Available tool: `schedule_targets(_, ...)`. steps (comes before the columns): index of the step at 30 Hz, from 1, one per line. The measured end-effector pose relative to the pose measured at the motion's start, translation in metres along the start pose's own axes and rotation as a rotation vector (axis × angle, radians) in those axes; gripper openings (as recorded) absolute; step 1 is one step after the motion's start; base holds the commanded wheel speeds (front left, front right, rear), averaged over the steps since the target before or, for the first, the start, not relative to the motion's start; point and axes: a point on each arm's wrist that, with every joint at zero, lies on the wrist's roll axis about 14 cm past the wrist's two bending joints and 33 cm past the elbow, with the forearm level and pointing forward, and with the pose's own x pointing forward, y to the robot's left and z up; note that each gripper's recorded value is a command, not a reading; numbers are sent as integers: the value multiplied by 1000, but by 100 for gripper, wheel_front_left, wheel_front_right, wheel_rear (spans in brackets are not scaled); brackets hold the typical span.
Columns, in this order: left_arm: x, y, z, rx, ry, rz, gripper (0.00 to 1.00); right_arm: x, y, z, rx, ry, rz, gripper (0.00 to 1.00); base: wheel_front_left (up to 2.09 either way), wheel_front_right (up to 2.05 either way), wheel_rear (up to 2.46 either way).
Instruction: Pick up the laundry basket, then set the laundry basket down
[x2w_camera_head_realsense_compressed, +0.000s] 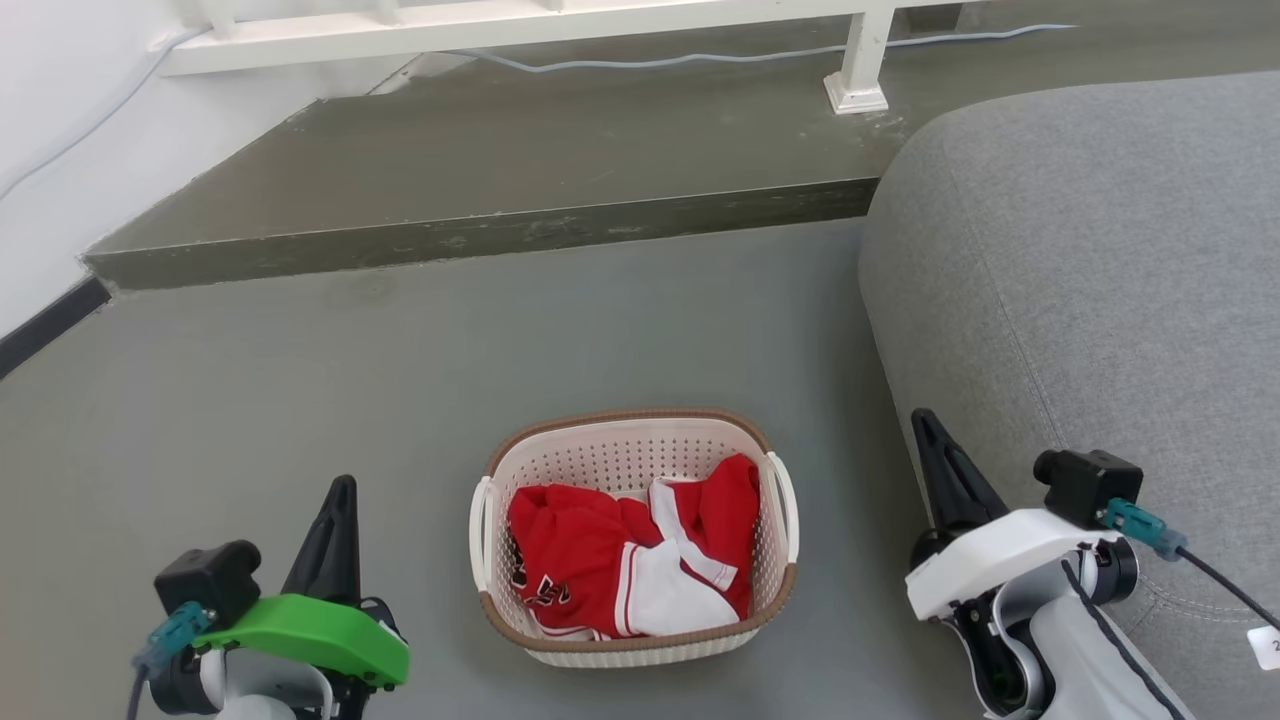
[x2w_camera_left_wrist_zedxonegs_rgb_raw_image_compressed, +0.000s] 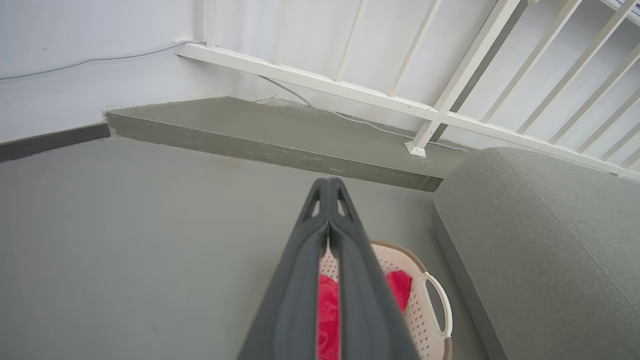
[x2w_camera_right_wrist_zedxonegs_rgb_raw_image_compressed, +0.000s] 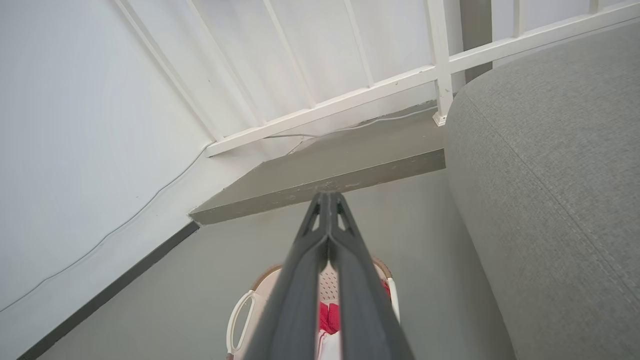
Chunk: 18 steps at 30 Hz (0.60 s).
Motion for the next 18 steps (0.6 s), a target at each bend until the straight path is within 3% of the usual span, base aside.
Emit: schedule_targets(18,-3,17,4,-211,5,73,0,3,-15,9,236,-5,-69,0,0,0,0)
